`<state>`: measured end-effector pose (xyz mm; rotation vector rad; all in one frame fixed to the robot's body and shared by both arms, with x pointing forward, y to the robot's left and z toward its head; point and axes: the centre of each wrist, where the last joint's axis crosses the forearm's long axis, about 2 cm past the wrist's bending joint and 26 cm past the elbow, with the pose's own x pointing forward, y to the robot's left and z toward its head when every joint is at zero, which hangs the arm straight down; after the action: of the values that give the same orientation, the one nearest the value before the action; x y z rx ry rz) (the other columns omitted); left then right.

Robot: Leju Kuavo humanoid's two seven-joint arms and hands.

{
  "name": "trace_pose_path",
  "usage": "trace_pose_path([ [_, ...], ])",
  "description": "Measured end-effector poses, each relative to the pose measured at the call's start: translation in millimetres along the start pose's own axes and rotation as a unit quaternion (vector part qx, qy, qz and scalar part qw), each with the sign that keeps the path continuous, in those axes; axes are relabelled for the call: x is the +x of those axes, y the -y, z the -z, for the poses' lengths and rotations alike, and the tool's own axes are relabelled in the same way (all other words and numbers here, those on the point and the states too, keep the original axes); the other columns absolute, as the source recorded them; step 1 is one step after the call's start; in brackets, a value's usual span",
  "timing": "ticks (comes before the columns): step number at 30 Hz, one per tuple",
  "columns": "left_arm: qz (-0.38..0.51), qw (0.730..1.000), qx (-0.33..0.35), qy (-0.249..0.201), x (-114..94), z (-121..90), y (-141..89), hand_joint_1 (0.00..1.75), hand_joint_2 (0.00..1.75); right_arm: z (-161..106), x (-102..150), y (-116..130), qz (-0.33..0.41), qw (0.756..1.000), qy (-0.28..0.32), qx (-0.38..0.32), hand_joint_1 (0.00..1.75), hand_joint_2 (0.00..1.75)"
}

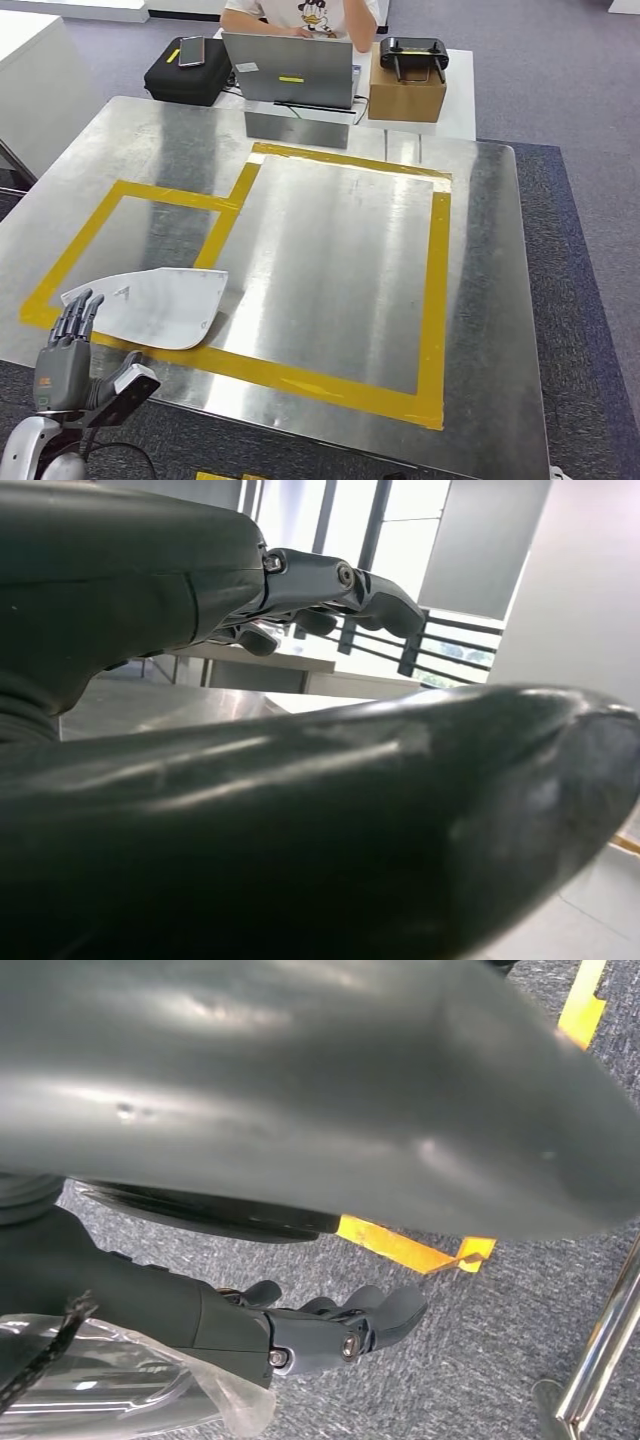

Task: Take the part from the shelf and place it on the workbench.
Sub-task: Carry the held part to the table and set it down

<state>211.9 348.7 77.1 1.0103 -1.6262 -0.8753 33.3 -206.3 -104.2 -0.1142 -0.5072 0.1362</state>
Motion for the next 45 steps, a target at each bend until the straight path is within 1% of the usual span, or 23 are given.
trace_pose_path([
  [29, -0.001, 1.000, 0.001, -0.001, 0.5, 0.2, -0.2, 0.00, 0.00, 0.0, 0.0, 0.0, 0.000, 1.000, 0.000, -0.001, 0.00, 0.00],
  [45, -0.008, 1.000, -0.012, -0.014, 2.6, 0.2, 1.6, 0.00, 0.00, 0.0, -0.1, 0.3, 0.006, 1.000, -0.007, -0.002, 0.00, 0.00],
])
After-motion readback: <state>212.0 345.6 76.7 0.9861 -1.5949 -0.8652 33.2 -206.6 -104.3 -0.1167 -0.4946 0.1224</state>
